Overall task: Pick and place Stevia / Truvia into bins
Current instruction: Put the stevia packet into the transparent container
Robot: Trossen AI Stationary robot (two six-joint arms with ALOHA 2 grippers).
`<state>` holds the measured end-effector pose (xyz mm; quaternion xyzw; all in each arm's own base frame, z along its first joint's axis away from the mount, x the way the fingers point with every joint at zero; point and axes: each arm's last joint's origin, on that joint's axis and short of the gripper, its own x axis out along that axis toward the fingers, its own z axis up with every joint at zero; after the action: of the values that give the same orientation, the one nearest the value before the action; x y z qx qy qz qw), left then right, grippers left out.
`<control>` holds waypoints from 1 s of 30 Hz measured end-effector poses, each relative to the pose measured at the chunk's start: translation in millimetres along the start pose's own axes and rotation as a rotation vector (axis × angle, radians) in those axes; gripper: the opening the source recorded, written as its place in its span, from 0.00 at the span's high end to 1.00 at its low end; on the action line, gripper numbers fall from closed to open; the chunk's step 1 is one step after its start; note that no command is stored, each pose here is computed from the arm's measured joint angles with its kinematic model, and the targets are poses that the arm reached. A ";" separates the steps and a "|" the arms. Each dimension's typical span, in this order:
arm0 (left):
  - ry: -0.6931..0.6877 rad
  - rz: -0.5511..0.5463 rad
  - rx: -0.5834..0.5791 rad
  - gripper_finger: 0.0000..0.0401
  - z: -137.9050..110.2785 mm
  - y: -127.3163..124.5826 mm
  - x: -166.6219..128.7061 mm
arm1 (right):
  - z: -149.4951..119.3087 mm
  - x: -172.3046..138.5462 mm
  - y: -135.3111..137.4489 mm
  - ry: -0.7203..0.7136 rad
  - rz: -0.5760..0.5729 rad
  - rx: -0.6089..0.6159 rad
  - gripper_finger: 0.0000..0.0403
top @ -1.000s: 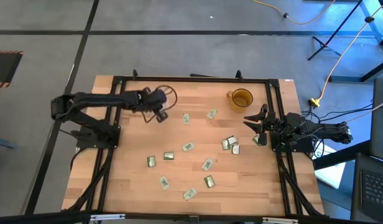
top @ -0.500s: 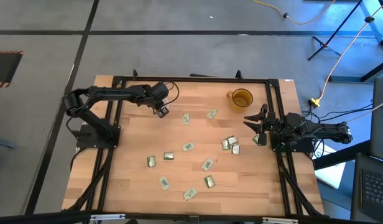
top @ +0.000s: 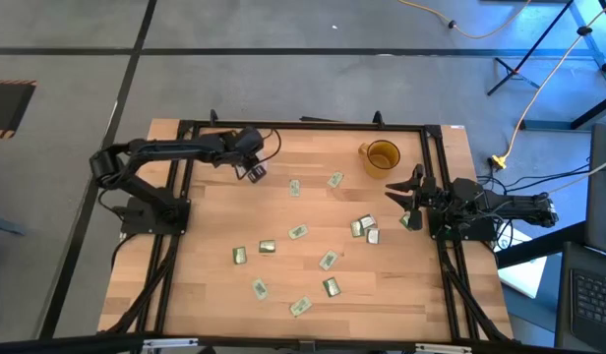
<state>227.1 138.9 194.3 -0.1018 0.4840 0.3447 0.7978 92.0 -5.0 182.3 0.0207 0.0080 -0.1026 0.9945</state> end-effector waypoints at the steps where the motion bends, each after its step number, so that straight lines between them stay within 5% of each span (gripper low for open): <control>1: -0.026 -0.018 -0.004 0.80 1.9 -0.5 -3.6 | 0.1 0.0 0.0 0.000 0.000 0.000 0.73; 7: -0.183 -0.212 0.125 0.80 13.6 -19.6 -16.8 | 0.1 0.0 0.0 0.000 0.000 0.000 0.73; 13: -0.241 -0.281 0.265 0.79 23.7 -53.9 -18.8 | 0.0 0.0 0.0 0.000 0.000 0.000 0.73; 30: 0.001 -0.356 0.481 0.76 42.0 -124.6 41.5 | 0.2 0.0 0.0 -0.002 0.001 0.001 0.73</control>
<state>349.6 86.1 159.5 0.0068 0.5265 0.0745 0.8469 92.0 -5.0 182.5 0.0210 0.0071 -0.1023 0.9945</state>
